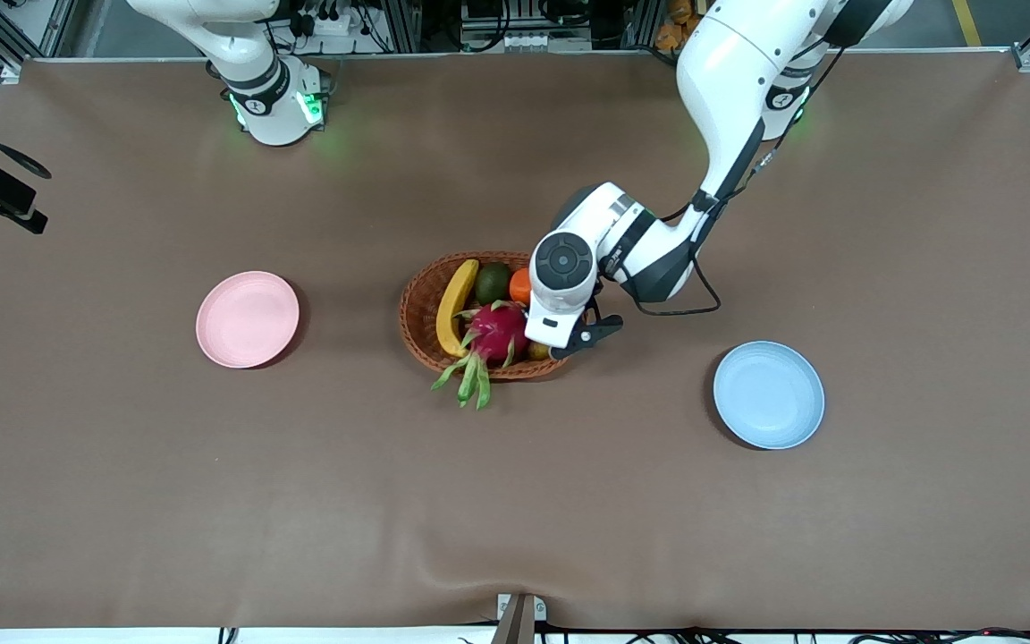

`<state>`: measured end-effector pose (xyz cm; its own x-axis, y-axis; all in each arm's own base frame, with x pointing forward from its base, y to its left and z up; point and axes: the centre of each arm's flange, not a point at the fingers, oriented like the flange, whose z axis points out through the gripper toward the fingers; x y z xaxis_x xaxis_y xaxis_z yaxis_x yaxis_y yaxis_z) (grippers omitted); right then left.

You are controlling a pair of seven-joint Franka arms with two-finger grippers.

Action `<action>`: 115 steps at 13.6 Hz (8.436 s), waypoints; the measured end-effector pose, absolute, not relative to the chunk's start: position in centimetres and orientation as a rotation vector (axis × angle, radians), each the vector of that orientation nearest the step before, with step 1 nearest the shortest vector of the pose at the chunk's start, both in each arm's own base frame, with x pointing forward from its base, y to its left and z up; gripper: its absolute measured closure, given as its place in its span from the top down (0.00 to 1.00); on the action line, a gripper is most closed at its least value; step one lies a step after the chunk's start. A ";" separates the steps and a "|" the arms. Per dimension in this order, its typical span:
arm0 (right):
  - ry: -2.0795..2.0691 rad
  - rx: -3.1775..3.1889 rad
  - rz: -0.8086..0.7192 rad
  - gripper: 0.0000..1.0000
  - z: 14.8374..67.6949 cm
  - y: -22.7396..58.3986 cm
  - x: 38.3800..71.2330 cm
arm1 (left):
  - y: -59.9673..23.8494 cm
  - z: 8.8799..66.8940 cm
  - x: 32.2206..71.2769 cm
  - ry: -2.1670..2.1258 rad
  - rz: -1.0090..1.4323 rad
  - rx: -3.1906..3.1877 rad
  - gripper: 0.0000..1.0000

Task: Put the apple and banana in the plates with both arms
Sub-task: 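Grasp the red apple with the left gripper and lift it out, then lower the apple onto the blue plate while the right gripper reaches in, then open the left gripper on the apple while the right gripper reaches the banana, then grasp the yellow banana with the right gripper while the left gripper withdraws, then carry the banana with the right gripper onto the pink plate, then open the right gripper to release the banana and draw back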

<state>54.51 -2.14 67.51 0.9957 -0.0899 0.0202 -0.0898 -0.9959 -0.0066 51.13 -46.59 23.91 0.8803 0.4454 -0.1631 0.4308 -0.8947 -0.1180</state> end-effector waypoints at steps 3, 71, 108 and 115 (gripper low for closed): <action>0.140 -3.133 -0.032 1.00 67.5 -2.1 54.5 | -46.6 24.0 51.2 -0.702 0.284 -2.969 0.71; 0.890 -2.645 0.452 0.38 20.2 33.4 48.8 | -13.3 54.5 61.5 -0.386 -0.023 -3.039 1.00; 0.335 -2.960 0.705 0.64 21.7 -1.1 55.6 | -6.9 64.6 55.4 -0.130 0.069 -3.090 1.00; 0.223 -2.961 0.604 1.00 35.8 0.8 62.9 | -7.1 64.3 55.2 0.029 0.087 -3.100 1.00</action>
